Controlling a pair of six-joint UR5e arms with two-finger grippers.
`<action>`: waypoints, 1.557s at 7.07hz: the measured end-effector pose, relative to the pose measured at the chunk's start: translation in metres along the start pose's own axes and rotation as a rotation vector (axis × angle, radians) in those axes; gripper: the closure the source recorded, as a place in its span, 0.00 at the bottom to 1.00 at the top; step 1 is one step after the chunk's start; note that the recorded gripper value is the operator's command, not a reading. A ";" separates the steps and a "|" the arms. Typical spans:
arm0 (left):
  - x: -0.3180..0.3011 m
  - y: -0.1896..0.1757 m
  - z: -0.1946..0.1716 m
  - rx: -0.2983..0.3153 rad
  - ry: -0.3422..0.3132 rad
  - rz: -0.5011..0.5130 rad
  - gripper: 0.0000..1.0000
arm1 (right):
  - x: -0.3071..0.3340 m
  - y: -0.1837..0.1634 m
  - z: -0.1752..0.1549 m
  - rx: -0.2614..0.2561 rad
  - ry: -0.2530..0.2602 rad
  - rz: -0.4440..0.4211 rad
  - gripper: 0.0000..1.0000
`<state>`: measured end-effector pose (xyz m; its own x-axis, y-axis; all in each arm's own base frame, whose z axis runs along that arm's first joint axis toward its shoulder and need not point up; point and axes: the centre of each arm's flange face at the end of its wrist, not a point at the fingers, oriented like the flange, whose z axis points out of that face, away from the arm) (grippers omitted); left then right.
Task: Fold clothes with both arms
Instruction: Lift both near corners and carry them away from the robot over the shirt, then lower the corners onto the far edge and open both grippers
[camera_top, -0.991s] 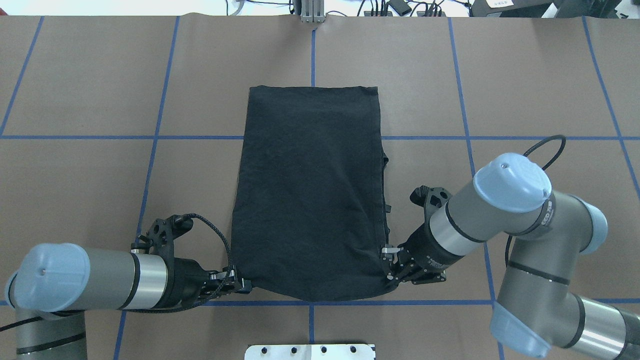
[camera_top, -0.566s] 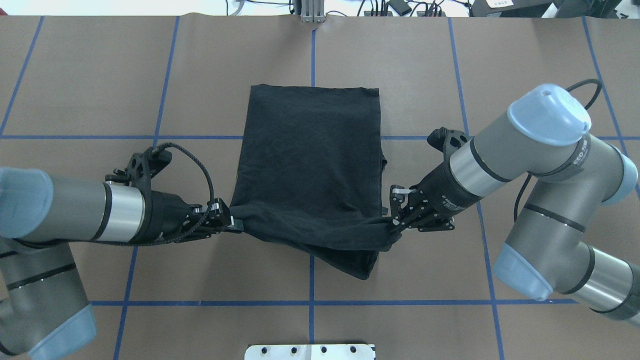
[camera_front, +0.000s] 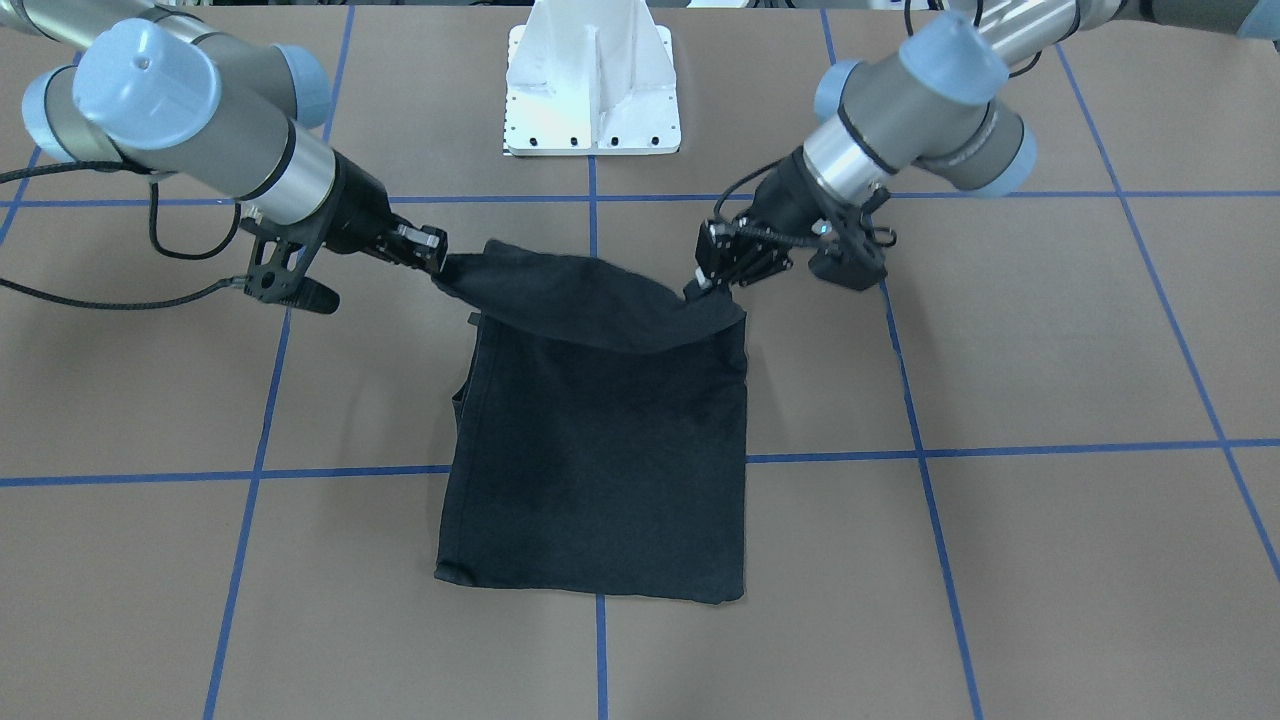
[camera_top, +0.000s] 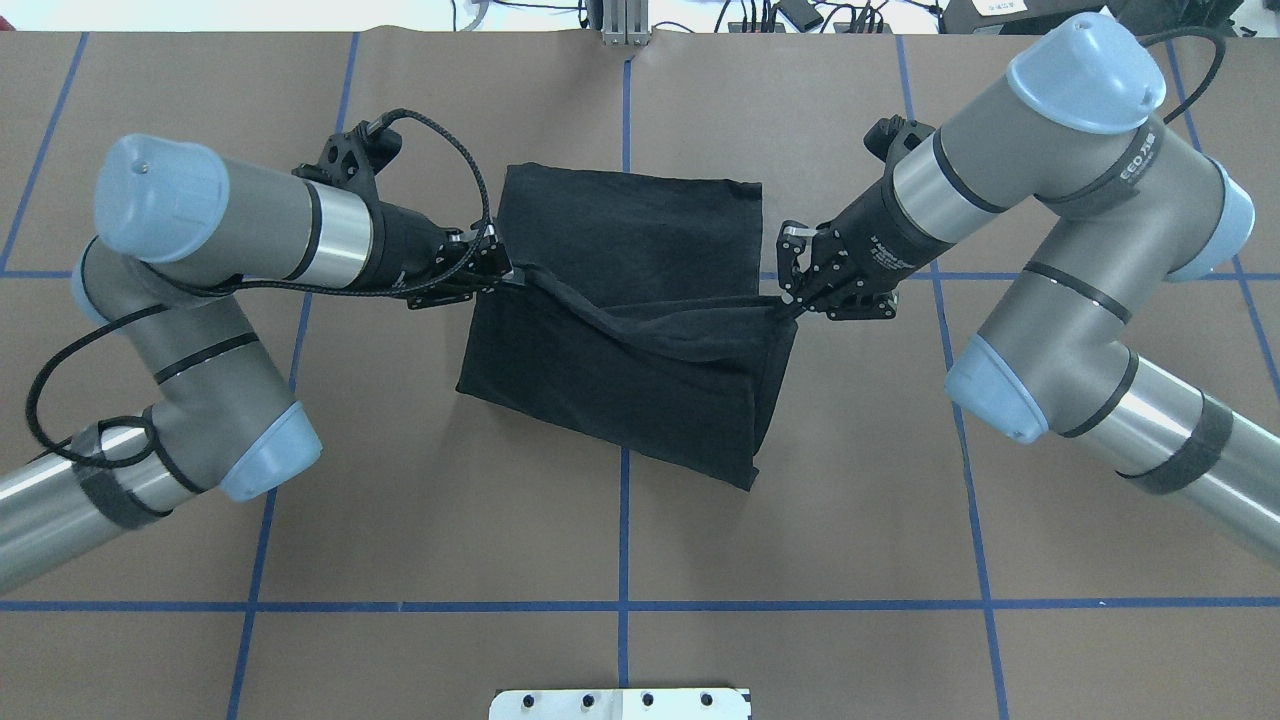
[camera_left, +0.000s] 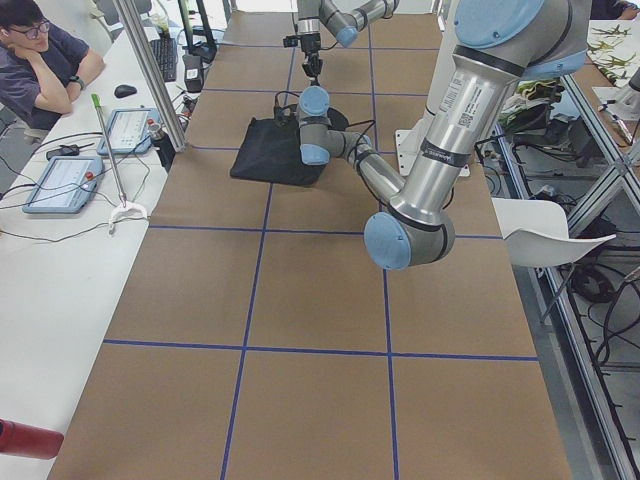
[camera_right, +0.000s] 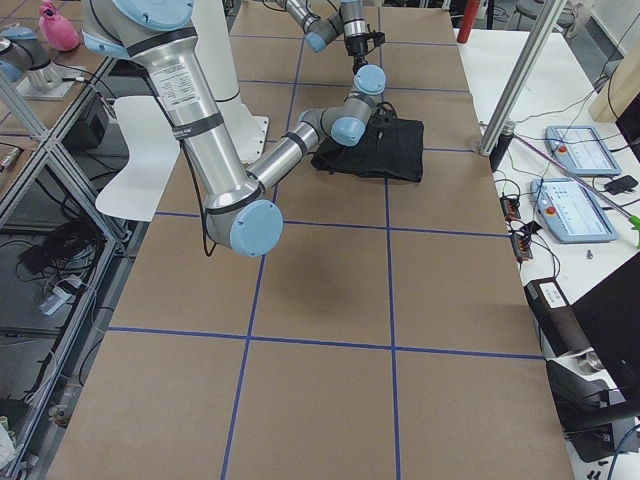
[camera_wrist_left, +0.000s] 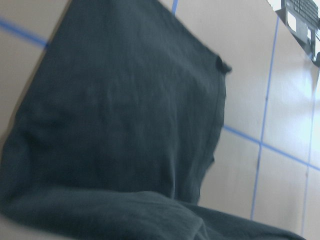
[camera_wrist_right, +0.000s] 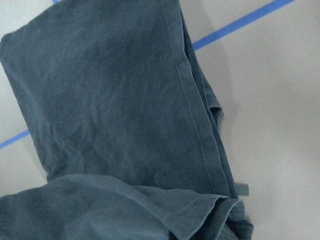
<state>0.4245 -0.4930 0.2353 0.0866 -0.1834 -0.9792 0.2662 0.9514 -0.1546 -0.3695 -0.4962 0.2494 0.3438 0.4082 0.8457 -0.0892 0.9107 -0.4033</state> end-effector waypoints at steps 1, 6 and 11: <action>-0.001 -0.026 0.010 0.030 -0.022 -0.004 1.00 | -0.008 -0.023 0.002 0.026 0.008 0.016 1.00; -0.018 -0.099 0.032 0.113 -0.036 -0.023 1.00 | -0.061 -0.106 0.037 0.149 0.069 0.077 1.00; -0.030 -0.134 0.063 0.164 -0.047 -0.033 1.00 | -0.071 -0.146 0.054 0.222 0.119 0.121 1.00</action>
<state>0.4469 -0.6310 0.2936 0.1189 -0.2288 -0.9662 0.4224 0.8923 -0.1593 -0.4312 -0.6542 0.2673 0.4245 0.5168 0.7435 -0.3347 0.8525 -0.4015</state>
